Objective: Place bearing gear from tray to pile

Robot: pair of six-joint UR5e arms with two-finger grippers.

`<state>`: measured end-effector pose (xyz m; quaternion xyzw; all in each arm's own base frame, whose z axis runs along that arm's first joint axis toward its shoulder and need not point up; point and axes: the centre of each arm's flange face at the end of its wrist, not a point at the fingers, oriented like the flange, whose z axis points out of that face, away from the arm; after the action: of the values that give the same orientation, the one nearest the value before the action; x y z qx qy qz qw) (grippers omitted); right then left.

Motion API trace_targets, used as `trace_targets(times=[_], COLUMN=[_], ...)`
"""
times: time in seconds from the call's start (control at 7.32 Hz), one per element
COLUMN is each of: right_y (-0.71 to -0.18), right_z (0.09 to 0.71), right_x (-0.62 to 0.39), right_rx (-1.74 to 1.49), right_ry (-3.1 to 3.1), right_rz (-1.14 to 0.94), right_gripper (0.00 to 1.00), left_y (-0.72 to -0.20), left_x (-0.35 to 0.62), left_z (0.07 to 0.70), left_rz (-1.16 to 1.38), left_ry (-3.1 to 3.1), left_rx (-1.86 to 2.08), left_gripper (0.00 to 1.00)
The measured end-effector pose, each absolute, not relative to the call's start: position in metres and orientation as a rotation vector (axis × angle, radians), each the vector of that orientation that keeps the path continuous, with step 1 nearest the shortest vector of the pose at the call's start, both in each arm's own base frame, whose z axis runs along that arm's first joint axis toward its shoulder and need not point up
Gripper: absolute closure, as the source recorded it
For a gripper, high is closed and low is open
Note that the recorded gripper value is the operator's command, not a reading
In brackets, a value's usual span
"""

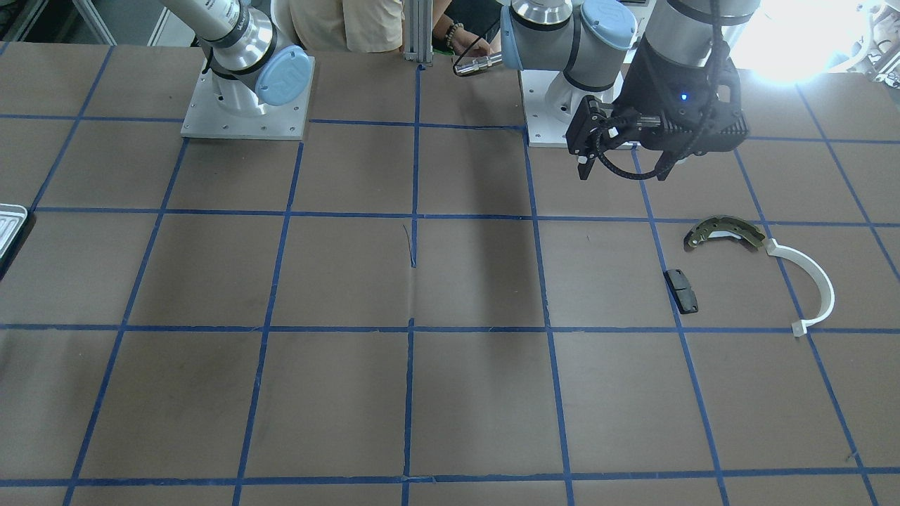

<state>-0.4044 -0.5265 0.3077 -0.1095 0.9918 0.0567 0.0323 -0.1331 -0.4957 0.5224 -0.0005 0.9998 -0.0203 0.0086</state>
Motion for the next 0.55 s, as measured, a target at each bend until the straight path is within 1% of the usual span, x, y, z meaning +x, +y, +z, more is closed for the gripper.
trace_targets(times=[0.14,0.41,0.55], right_y=[-0.502,-0.444,-0.423], right_z=[0.279,0.221,0.193], right_x=[-0.441,-0.472,-0.470], right_rx=[-0.358,-0.341,-0.383], right_ry=[3.047,3.016,3.033], right_rz=[0.162,0.136,0.107], right_gripper=[0.00,0.00,0.04], left_y=[-0.496,-0.496,-0.496], left_x=[-0.133,-0.133,-0.133], left_z=[0.522,0.522,0.523], left_rz=[-0.063,-0.064,-0.065], left_ry=[3.124,3.124,3.124], left_rx=[-0.002,-0.001,-0.001], left_gripper=[0.00,0.00,0.00])
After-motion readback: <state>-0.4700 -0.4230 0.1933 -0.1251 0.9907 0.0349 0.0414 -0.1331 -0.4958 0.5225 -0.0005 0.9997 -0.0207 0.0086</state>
